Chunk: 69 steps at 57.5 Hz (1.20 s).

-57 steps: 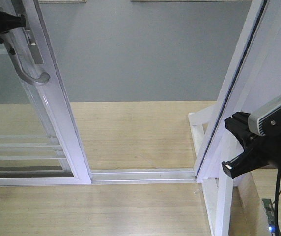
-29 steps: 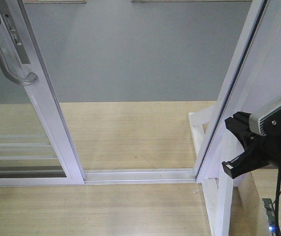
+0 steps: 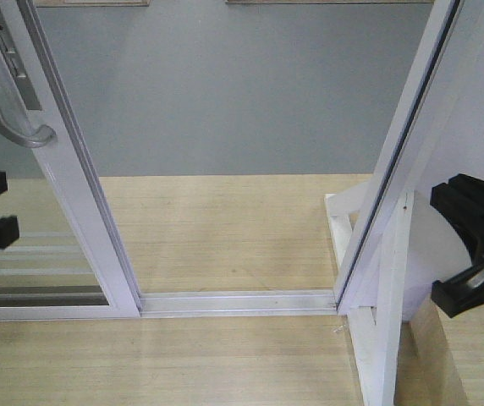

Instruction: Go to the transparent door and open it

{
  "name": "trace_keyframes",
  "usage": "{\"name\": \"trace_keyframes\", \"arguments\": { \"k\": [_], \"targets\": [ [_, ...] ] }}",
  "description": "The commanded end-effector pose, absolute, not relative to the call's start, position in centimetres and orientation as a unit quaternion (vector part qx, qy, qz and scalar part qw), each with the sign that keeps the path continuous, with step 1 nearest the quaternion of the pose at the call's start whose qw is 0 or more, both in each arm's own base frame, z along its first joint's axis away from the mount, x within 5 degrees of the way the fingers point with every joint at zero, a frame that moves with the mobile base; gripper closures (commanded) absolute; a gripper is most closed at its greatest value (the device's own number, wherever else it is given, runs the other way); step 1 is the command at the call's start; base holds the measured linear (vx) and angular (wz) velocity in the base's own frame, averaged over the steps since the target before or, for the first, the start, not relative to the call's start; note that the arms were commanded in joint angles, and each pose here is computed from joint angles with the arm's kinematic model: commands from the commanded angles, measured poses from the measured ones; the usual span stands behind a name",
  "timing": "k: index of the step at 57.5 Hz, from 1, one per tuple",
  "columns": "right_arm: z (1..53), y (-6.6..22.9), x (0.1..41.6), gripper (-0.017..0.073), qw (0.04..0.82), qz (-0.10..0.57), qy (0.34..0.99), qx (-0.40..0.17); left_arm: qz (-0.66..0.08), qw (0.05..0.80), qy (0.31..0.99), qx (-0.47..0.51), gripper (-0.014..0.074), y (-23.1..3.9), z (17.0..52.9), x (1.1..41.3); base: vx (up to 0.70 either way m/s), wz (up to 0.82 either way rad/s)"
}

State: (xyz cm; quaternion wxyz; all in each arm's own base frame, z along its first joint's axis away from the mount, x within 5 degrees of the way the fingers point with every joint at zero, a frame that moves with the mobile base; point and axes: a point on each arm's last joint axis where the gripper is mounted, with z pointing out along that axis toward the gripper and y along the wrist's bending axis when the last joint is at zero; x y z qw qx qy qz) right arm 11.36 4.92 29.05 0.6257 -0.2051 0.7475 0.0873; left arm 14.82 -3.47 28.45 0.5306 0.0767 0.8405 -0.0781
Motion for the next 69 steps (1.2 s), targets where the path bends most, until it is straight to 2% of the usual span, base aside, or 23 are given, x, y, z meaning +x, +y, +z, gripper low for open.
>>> {"name": "trace_keyframes", "arguments": {
  "k": [1, 12, 21, 53, 69],
  "targets": [
    [31.0, 4.4, 10.4, 0.0563, 0.668, 0.104, 0.714, -0.181, -0.103, 0.592, 0.797, 0.061, 0.0589, -3.2, 29.2, 12.9, 0.00, 0.00],
    [32.0, 3.6, 8.5, 0.0563, 0.707, 0.109, 0.677, -0.173, -0.133, 0.630, 0.764, 0.039, 0.0589, -2.5, 28.0, 9.3, 0.00, 0.00],
    [32.0, 3.5, 8.3, 0.0563, 0.709, 0.112, 0.676, -0.170, -0.145, 0.644, 0.750, 0.034, 0.0589, -2.2, 27.8, 8.0, 0.00, 0.00],
    [32.0, 3.5, 8.3, 0.0562, 0.709, 0.111, 0.676, -0.171, -0.145, 0.641, 0.753, 0.035, 0.0589, -2.2, 27.7, 7.8, 0.00, 0.00],
    [32.0, 3.5, 8.3, 0.0562, 0.709, 0.111, 0.676, -0.171, -0.054, 0.669, 0.741, 0.009, 0.0589, -0.7, 27.9, 6.8, 0.00, 0.00]
  ]
}}
